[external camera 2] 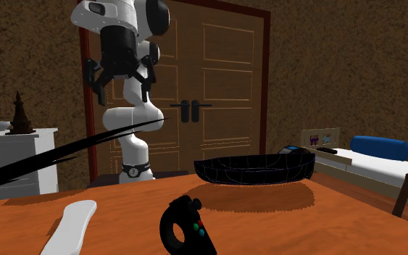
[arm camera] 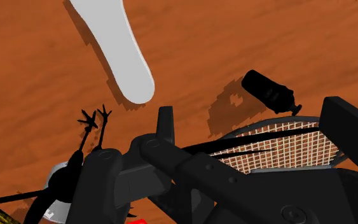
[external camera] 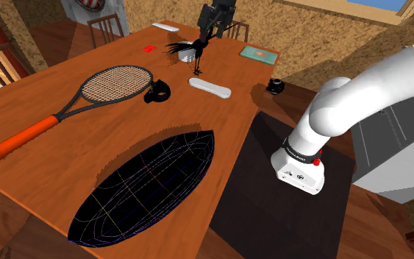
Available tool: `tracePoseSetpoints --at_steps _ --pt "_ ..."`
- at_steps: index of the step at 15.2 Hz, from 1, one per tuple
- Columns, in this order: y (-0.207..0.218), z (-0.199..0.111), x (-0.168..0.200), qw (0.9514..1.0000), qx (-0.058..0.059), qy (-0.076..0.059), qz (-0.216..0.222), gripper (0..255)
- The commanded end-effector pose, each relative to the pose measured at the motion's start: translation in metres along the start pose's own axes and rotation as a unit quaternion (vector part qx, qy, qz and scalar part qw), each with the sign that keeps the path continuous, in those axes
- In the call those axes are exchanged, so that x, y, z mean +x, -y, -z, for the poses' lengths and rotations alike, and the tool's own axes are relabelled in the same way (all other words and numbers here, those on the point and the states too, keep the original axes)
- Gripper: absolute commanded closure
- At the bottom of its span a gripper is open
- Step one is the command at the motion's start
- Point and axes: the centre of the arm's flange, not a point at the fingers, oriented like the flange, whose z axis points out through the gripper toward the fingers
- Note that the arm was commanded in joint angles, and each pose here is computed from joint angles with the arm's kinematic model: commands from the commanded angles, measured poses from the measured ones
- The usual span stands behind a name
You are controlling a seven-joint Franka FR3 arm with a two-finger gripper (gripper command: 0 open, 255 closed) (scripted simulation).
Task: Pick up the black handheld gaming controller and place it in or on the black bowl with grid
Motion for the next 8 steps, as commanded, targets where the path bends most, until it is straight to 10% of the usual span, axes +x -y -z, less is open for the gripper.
tracePoseSetpoints --at_steps 1,8 --pt "0.009 -0.024 0.010 1.0000 0.000 0.001 0.008 0" --pt "0.038 -0.101 0.054 0.9994 0.001 0.006 0.034 0"
